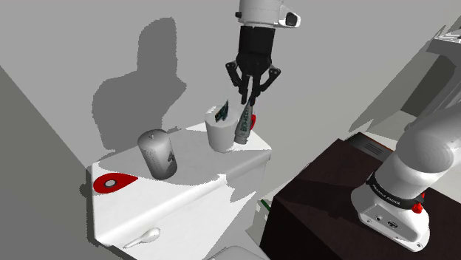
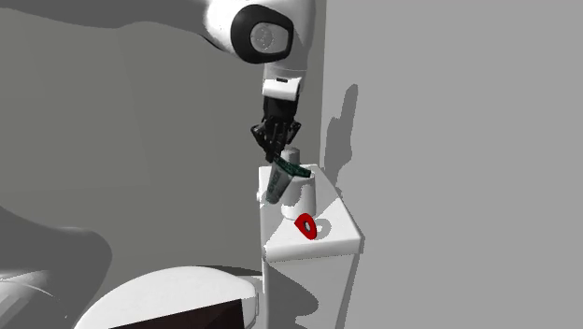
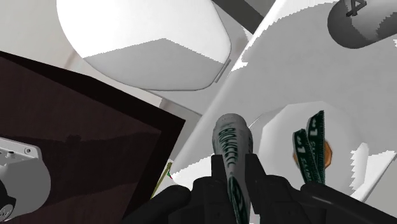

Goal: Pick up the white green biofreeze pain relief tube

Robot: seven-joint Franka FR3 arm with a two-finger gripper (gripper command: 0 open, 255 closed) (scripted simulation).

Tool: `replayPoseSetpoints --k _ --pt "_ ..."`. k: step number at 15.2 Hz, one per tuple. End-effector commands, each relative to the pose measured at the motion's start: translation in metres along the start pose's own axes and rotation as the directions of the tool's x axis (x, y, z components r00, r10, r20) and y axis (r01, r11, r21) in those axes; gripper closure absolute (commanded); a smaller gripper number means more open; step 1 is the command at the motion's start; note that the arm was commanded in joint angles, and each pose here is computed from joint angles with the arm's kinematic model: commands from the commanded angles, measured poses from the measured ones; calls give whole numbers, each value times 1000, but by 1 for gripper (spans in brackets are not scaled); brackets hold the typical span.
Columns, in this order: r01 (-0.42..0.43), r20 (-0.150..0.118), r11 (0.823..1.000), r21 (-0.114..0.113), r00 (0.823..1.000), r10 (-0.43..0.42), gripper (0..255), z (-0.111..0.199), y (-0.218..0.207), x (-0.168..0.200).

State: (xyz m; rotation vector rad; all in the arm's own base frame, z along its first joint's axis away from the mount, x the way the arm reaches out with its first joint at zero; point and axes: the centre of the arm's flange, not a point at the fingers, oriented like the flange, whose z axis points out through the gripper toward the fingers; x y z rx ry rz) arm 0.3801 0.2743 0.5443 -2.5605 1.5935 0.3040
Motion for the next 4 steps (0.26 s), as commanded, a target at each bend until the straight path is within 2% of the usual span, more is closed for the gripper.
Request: replayPoseSetpoints --k 1,4 --pt "0 0 1000 0 1000 0 255 -13 1 -2" --pt "0 0 1000 0 1000 0 255 -19 2 -4"
